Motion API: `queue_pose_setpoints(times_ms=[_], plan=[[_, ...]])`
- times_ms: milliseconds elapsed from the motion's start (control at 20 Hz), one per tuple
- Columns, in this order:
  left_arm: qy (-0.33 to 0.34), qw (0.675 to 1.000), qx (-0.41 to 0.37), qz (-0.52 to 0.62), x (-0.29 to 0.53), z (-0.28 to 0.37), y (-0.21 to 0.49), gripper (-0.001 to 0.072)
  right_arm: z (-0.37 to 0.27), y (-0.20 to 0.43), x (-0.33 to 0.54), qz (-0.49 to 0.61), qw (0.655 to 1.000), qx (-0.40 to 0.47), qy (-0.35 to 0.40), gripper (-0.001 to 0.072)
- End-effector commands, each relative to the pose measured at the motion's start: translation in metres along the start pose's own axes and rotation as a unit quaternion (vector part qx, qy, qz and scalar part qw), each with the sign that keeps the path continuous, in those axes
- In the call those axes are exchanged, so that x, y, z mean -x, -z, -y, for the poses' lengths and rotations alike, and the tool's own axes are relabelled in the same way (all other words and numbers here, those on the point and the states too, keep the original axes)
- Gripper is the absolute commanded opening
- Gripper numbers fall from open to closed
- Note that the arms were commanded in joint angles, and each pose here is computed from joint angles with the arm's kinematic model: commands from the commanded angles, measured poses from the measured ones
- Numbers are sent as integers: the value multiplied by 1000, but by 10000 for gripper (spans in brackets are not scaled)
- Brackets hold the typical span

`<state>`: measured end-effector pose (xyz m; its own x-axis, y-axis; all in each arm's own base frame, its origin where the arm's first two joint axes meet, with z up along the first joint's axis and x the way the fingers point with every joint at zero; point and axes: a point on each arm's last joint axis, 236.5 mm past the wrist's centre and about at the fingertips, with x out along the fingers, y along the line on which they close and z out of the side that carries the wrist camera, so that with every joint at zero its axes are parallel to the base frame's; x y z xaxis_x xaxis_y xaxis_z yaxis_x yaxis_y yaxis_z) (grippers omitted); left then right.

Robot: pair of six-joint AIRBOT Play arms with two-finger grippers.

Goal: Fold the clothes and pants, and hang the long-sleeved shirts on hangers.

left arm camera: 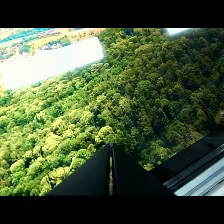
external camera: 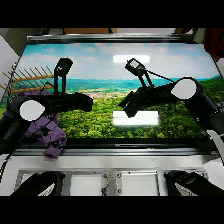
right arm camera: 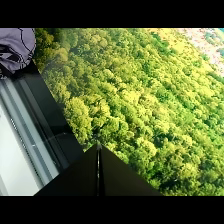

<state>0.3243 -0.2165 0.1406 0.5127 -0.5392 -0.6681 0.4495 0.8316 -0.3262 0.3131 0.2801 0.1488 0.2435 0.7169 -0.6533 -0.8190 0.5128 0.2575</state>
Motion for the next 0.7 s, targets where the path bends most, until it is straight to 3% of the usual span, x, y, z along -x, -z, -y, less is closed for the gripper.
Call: queue_pose_setpoints(times_ms=[0,100,150,200,250,300,350,550,650], plan=[[0,1000,-1,0,0,0,0,16,0,0,0,-1,1000,0,0,31],[0,1000,0,0,0,0,0,16,0,0,0,-1,1000,0,0,32],[-16,1000,-15,4,1,-8,-3,253,0,0,0,0,1000,0,-1,31],[-62,998,-25,2,9,-34,-7,702,0,0,0,-1,1000,0,0,32],[-137,990,-2,-17,25,-81,-2,697,0,0,-1,-1,1000,0,-1,32],[-226,969,69,-66,48,-141,30,697,0,0,0,0,1000,0,-1,31],[-272,948,126,-110,63,-173,63,696,0,0,0,-1,1000,0,0,31],[-339,864,319,-192,102,-244,197,696,0,0,-1,-1,1000,0,-1,31],[-339,857,354,-161,104,-247,214,696,0,0,-1,-1,1000,0,-1,32]])
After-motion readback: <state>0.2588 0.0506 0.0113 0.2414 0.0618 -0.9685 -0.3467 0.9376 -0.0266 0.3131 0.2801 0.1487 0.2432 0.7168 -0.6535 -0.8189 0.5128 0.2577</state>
